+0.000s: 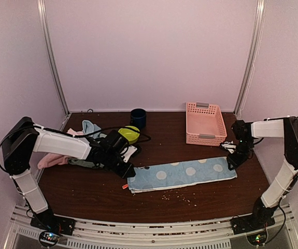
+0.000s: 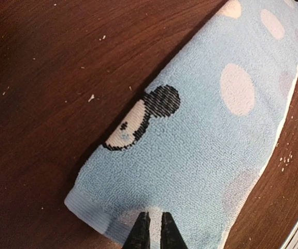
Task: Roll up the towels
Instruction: Pick up the towel from the center of the board.
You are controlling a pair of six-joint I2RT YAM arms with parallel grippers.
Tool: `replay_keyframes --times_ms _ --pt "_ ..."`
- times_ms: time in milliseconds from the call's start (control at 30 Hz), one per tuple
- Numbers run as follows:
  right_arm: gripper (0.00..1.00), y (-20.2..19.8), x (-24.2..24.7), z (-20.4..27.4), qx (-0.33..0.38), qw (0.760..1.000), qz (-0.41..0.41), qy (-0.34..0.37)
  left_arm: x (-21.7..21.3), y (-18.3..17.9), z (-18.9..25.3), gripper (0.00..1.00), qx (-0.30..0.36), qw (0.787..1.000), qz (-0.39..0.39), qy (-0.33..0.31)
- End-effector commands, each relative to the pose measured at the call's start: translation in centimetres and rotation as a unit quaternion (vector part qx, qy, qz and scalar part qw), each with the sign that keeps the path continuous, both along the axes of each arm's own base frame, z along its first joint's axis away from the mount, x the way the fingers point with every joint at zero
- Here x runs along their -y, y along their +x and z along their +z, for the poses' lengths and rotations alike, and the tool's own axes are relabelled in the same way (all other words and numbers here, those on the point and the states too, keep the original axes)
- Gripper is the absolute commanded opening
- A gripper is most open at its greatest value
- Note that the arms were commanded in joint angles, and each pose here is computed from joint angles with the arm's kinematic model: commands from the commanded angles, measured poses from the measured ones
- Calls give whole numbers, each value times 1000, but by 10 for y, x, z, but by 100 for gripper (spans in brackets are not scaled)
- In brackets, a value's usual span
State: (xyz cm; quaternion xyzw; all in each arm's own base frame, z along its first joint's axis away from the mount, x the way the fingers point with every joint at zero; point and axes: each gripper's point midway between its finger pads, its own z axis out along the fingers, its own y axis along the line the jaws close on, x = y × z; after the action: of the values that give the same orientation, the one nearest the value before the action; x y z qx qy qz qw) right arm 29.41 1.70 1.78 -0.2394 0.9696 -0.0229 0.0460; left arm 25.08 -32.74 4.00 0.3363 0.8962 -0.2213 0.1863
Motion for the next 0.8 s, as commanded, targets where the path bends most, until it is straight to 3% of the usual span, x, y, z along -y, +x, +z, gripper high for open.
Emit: replay_keyframes --times_ms 0,200,467,767 --pt "30 -4 8 -17 -31 999 -21 10 1 2 7 10 16 1000 4 -11" --pt "23 -1 16 -31 -35 998 -38 18 -1 1 4 10 13 1000 5 -9" --pt "0 6 17 -10 -15 998 -43 38 -6 -2 2 10 12 1000 7 -1" --pt "0 16 11 40 19 997 -42 59 -9 -4 -4 10 7 1000 9 7"
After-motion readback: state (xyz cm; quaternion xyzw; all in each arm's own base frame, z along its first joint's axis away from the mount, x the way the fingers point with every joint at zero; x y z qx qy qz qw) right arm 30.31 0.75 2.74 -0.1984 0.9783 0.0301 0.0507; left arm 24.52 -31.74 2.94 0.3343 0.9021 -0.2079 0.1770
